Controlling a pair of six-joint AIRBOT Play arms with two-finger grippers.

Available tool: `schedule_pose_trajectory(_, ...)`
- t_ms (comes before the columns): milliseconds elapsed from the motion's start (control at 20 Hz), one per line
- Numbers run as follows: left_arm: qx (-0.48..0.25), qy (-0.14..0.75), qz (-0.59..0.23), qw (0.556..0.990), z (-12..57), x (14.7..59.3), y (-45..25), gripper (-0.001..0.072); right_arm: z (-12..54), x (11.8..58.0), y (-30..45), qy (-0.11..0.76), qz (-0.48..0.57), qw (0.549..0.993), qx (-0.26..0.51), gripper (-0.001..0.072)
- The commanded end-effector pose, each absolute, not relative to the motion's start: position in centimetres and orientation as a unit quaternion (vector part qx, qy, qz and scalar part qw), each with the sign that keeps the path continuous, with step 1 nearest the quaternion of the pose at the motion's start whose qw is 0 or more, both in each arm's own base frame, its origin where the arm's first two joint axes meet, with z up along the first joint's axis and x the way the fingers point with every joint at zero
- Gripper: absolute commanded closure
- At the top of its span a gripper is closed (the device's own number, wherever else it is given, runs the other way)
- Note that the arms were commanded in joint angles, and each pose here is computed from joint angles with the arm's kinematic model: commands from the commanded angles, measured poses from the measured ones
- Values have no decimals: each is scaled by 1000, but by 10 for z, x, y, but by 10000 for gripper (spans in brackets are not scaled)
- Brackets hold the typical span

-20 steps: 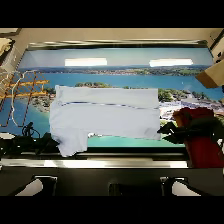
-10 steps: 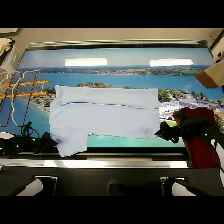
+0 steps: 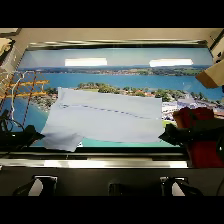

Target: Fold the clothes and pants, and hang the long-sleeved shirts on hangers.

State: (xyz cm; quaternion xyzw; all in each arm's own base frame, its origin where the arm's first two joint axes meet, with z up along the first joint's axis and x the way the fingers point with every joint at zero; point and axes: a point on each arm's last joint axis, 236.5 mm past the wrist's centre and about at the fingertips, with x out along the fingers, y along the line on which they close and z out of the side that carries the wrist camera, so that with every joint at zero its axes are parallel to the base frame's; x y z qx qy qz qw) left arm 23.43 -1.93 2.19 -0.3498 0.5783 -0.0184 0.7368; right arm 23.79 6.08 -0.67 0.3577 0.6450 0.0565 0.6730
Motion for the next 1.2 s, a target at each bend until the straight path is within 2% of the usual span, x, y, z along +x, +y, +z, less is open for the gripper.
schedule_pose_trajectory(0,-361,530,-44,766,57,261,-34,690,15,270,50,580,36,726,369,676)
schedule_pose_trajectory(150,-346,523,-65,777,54,317,-44,691,18,320,33,545,35,751,371,676)
schedule_pose_trajectory(300,-326,542,-85,770,34,381,-57,690,3,370,19,540,31,768,343,676)
schedule_pose_trajectory(450,-316,567,-102,754,10,440,-67,691,-14,413,13,542,20,767,342,675)
schedule_pose_trajectory(650,-309,568,-122,753,5,505,-68,690,-21,455,-1,532,8,772,348,675)
schedule_pose_trajectory(1000,-333,568,-109,745,-18,556,-63,690,-32,494,-17,505,-23,776,377,675)
schedule_pose_trajectory(1150,-340,552,-96,755,-28,572,-62,691,-50,499,-11,512,-28,769,383,674)
